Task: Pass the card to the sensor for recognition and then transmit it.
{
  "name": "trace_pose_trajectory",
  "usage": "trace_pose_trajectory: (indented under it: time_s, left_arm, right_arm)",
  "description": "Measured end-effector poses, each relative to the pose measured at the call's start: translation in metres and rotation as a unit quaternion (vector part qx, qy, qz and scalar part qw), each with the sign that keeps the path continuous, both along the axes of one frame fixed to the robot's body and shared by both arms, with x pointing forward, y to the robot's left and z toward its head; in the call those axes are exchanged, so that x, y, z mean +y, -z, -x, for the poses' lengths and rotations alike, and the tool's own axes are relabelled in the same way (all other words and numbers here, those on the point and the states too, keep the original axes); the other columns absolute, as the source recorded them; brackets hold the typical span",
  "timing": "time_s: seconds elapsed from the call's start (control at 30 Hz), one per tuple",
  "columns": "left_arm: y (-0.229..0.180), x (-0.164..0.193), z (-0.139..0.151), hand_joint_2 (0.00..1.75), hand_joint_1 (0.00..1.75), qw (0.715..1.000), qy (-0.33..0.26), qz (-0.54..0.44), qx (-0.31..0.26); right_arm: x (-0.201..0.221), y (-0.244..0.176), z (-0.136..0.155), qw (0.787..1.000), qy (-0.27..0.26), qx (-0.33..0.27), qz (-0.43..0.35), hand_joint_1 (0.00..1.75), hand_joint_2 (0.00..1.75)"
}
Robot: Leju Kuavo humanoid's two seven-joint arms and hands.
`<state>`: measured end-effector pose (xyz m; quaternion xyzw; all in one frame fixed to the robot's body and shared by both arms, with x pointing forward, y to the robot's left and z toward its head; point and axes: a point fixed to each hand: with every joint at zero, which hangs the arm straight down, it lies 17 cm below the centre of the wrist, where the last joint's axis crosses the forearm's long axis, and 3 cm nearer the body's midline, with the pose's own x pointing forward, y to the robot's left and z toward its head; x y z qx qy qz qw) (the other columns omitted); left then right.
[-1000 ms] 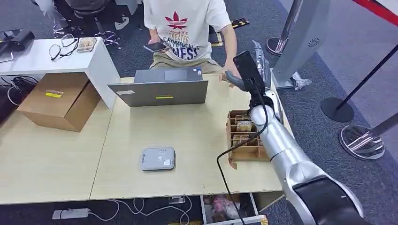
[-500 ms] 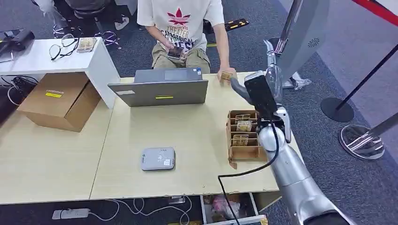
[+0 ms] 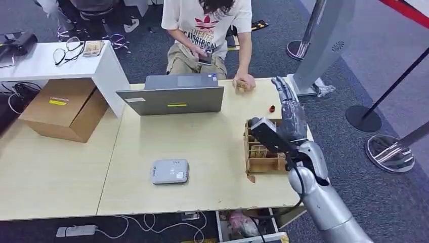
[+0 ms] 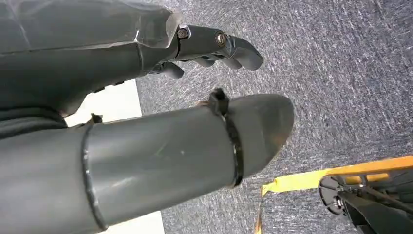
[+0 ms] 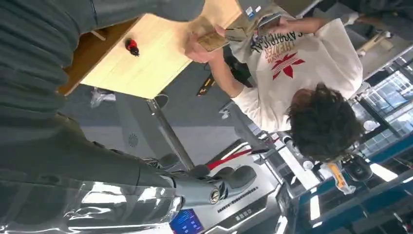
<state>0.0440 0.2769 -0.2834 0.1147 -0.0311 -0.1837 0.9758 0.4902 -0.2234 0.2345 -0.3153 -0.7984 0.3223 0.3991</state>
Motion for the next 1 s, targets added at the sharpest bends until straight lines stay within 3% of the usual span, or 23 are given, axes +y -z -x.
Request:
trace_pose_trajectory:
  time_s: [0.4, 0.57, 0.6, 0.67, 0.73, 0.9, 0.93, 1.0]
  left_arm:
    - [0.000, 0.001, 0.002, 0.00, 0.00, 1.000, -0.023, -0.007, 0.002]
    - [0.000, 0.000, 0.002, 0.00, 0.00, 1.000, -0.026, -0.008, -0.001]
    - [0.000, 0.000, 0.002, 0.00, 0.00, 1.000, -0.026, -0.008, -0.001]
    - [0.000, 0.000, 0.002, 0.00, 0.00, 1.000, -0.027, -0.009, -0.001]
    - [0.000, 0.000, 0.002, 0.00, 0.00, 1.000, -0.028, -0.009, -0.001]
    - [0.000, -0.002, 0.002, 0.00, 0.00, 1.000, -0.028, -0.007, -0.002]
    - [0.000, -0.003, 0.002, 0.00, 0.00, 1.000, -0.026, -0.007, -0.002]
    - [0.000, -0.003, 0.002, 0.00, 0.00, 1.000, -0.025, -0.007, -0.002]
  right_arm:
    - [0.005, 0.028, 0.015, 0.999, -0.002, 0.021, 0.034, 0.40, 1.75]
    - [0.008, 0.037, 0.018, 0.999, -0.004, 0.030, 0.045, 0.61, 1.75]
    - [0.009, 0.038, 0.019, 0.998, -0.004, 0.031, 0.046, 0.86, 1.75]
    - [0.010, 0.043, 0.023, 0.998, -0.004, 0.034, 0.052, 0.93, 1.75]
    - [0.011, 0.047, 0.026, 0.998, -0.003, 0.038, 0.054, 1.13, 1.75]
    - [0.011, 0.060, 0.037, 0.997, -0.001, 0.049, 0.062, 1.08, 1.75]
    - [0.011, 0.063, 0.039, 0.997, 0.001, 0.051, 0.065, 0.99, 1.75]
    - [0.010, 0.069, 0.044, 0.996, 0.001, 0.055, 0.070, 1.03, 1.75]
